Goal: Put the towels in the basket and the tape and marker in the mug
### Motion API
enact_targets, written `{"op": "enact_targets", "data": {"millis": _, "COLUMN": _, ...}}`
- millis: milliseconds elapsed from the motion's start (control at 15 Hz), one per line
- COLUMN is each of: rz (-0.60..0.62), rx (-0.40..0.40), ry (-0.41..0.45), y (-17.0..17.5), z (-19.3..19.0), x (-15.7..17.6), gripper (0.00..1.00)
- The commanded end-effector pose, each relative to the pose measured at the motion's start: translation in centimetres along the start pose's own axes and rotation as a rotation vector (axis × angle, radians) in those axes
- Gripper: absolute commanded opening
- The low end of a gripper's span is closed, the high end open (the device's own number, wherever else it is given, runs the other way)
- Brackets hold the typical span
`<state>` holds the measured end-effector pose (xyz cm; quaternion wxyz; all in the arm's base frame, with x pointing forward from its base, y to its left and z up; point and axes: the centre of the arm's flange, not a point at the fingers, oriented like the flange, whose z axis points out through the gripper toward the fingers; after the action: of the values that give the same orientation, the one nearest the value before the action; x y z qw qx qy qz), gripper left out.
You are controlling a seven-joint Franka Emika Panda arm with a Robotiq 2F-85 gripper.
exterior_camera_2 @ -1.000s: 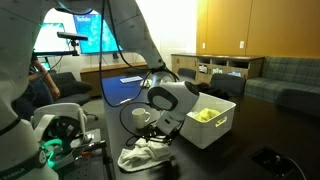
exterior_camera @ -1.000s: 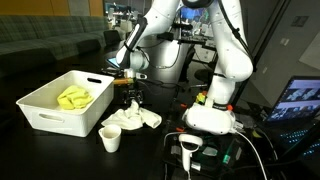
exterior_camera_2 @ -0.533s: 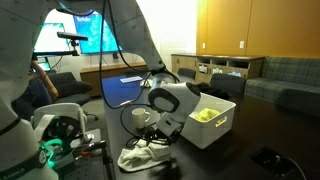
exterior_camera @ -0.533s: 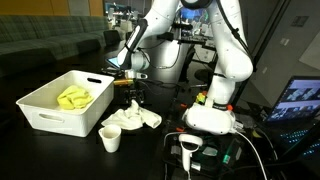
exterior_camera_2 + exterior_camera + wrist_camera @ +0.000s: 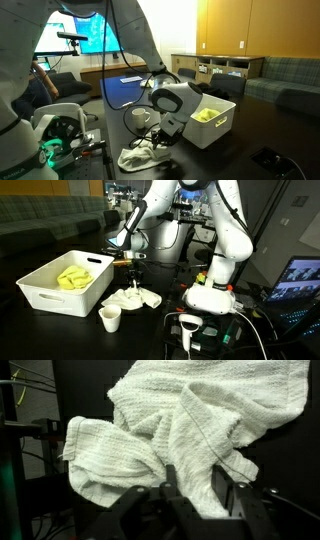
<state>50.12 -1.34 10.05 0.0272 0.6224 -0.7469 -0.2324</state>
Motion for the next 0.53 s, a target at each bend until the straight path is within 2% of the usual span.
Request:
{"op": "enact_targets", "data": {"millis": 0, "rz": 0.025, "rx": 0.002, "ry": 0.031, "y": -1.15, "z": 0.21, "x": -0.33, "gripper": 0.13}}
{"op": "enact_targets", "data": {"millis": 133, "rz": 0.039, "rx": 0.000, "ry": 0.035, "y": -1.30, "z": 0.34, "x": -0.29, "gripper": 0.01}}
{"op": "enact_targets", "data": {"millis": 467, "rz": 0.115, "rx": 0.004, "ry": 0.054, "y": -1.30, "z": 0.07, "x": 0.07, "gripper": 0.01}}
